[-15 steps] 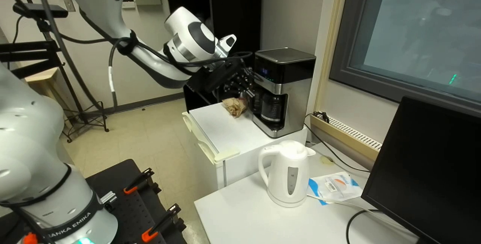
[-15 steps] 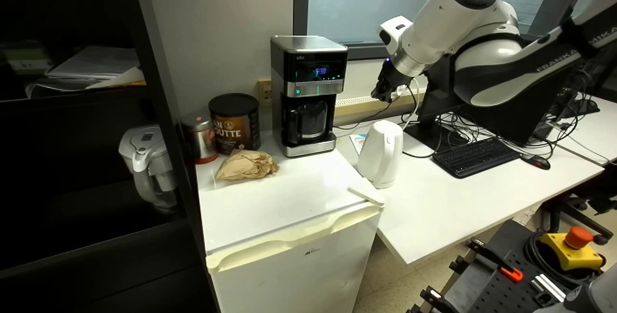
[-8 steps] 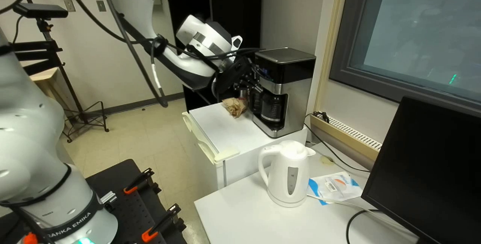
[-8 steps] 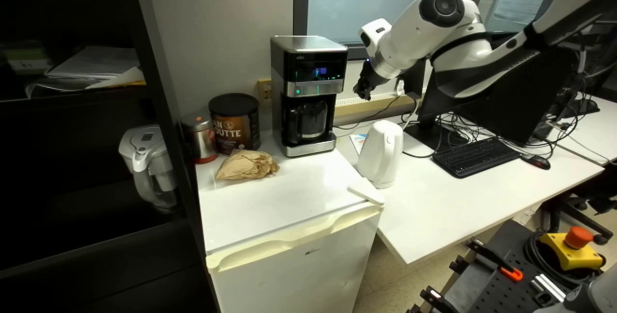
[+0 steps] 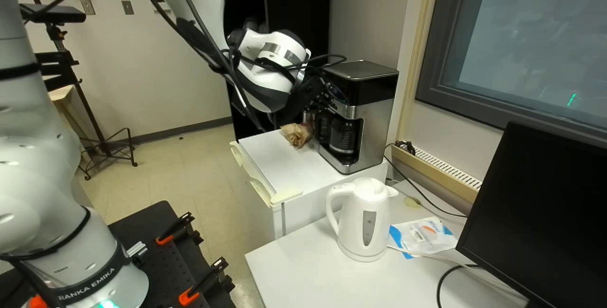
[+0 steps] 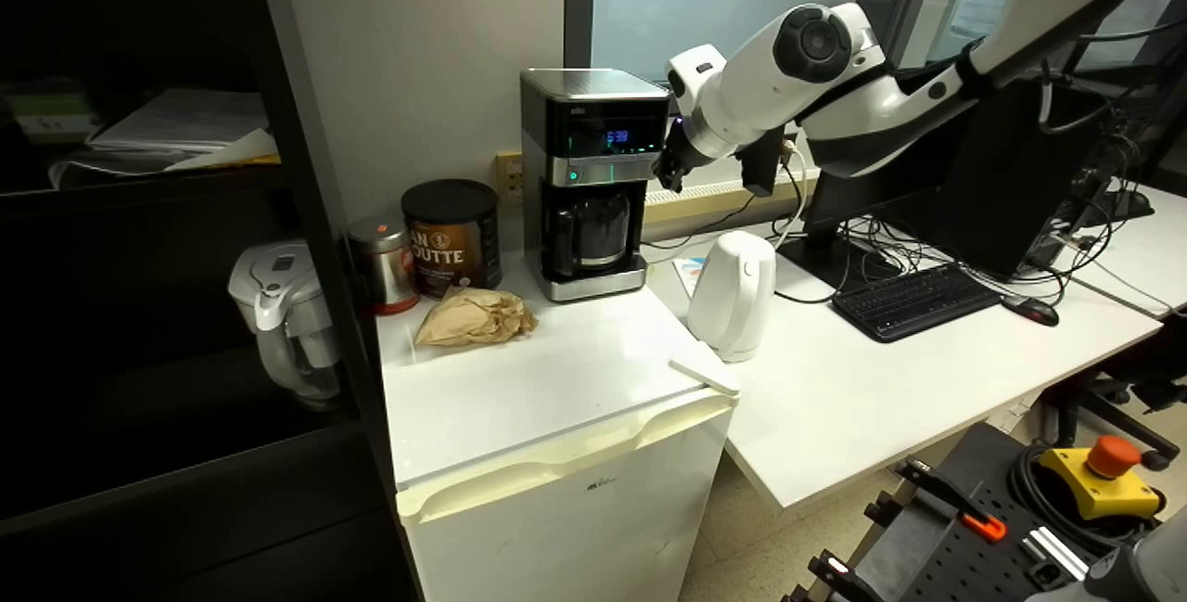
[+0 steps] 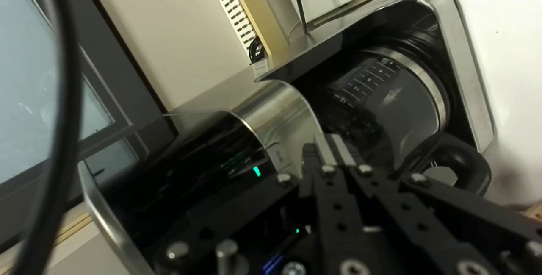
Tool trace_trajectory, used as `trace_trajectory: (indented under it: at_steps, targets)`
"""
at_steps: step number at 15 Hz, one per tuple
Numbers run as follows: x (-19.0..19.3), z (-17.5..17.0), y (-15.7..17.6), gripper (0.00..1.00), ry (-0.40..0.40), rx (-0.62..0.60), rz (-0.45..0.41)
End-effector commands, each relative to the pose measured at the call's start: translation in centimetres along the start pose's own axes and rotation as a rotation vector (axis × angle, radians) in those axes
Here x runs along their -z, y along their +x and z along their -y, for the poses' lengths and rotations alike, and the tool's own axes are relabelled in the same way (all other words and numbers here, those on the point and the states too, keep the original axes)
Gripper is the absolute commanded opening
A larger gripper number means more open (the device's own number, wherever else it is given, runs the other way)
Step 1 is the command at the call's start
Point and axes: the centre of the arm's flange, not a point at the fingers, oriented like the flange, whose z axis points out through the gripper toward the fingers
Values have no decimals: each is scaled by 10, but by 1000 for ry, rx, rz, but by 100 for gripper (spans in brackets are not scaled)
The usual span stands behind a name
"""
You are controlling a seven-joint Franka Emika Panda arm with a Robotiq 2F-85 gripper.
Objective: Press a button on the coffee maker
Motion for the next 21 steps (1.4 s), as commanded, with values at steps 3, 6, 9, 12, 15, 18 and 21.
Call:
trace_trajectory:
  at_steps: [3, 6, 9, 12, 15, 18, 21]
  targets:
    - [-15, 3, 11, 0, -47, -13, -48]
    - [-17, 2, 13, 0, -58, -16, -62]
    - [-21, 0, 14, 0, -66, -23, -67]
    - [-25, 0, 12, 0, -72, -28, -67]
    - [-26, 0, 11, 0, -73, -34, -75]
    - [-25, 0, 9, 0, -77, -44, -86]
    - [-16, 0, 6, 0, -60, -50, -93]
